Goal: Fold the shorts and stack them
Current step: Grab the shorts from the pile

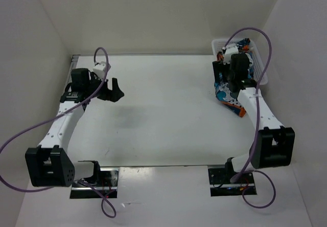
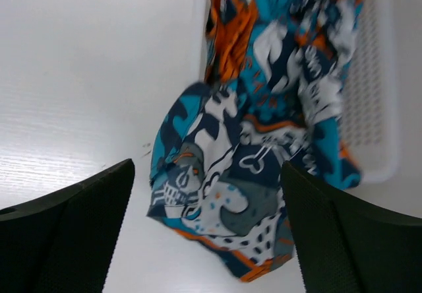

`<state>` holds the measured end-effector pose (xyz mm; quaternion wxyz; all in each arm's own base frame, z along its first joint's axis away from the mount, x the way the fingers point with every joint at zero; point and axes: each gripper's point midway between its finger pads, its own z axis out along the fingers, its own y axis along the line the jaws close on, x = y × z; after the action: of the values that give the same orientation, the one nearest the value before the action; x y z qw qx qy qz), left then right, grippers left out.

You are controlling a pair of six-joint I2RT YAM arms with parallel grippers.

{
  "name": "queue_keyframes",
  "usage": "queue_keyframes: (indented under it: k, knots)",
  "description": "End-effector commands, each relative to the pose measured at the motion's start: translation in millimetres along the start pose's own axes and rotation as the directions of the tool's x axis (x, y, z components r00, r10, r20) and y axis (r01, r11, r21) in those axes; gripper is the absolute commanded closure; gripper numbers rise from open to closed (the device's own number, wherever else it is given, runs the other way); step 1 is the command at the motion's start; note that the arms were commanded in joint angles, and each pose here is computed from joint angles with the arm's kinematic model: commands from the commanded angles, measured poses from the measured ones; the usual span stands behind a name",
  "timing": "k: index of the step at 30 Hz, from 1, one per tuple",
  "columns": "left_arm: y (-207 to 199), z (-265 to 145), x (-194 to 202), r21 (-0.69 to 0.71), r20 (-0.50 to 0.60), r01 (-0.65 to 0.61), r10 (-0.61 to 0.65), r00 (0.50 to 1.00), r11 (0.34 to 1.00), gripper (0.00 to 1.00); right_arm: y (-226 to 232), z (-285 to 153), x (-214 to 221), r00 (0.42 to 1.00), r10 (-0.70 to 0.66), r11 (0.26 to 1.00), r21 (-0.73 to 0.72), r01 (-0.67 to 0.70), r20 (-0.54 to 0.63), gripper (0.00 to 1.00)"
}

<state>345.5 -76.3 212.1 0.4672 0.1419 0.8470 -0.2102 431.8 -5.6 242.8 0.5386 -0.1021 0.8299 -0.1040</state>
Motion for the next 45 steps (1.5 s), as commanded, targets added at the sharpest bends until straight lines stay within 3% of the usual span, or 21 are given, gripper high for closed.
queue_keyframes:
  k: [1,6,10,16,19,23,24,27,30,36,42,45]
  knots:
    - [3,0,29,-0.033,-0.138,0.063,-0.067,0.988,0.997,0.01,-5,8,-3,0.98,0.197,0.977,0.086,-0.193,-0.037,0.07]
    - [-2,3,35,-0.014,-0.127,0.052,-0.054,0.99,0.999,0.01,-2,41,25,0.959,0.26,0.962,0.115,-0.247,-0.111,0.08]
    - [-3,5,37,-0.001,-0.124,0.052,-0.052,0.991,0.999,0.01,-24,64,42,0.924,0.361,0.924,0.185,-0.336,-0.126,0.04]
    - [-10,7,38,0.041,-0.128,0.063,-0.057,0.99,0.997,0.01,-4,78,63,0.906,0.367,0.93,0.081,-0.358,-0.213,0.06]
    - [-12,9,40,0.059,-0.135,0.07,-0.061,0.989,0.996,0.01,20,77,66,0.895,0.363,0.922,-0.041,-0.385,-0.259,0.18]
    - [-13,10,45,0.068,-0.142,0.076,-0.066,0.988,0.995,0.01,27,75,67,0.888,0.369,0.914,-0.067,-0.401,-0.274,0.53]
    - [-13,10,45,0.068,-0.142,0.076,-0.066,0.988,0.995,0.01,27,75,67,0.888,0.369,0.914,-0.067,-0.401,-0.274,0.68]
    - [-14,8,43,0.068,-0.134,0.071,-0.061,0.989,0.995,0.01,18,78,65,0.885,0.393,0.912,-0.017,-0.41,-0.249,0.88]
    - [-15,7,45,0.068,-0.134,0.071,-0.061,0.989,0.995,0.01,7,76,43,0.895,0.408,0.91,0.0,-0.415,-0.183,1.0]
    - [-18,4,40,0.077,-0.103,0.052,-0.044,0.994,0.996,0.01,-23,59,-32,0.904,0.428,0.904,-0.005,-0.428,-0.007,1.0]
    - [-16,0,31,0.058,-0.06,0.022,-0.019,0.998,0.998,0.01,-61,-5,-183,0.842,0.434,0.899,-0.088,-0.429,0.321,1.0]
    - [-18,-4,24,0.057,-0.032,0.005,-0.003,0.999,0.998,0.01,-50,-48,-249,0.808,0.376,0.926,-0.147,-0.348,0.454,1.0]
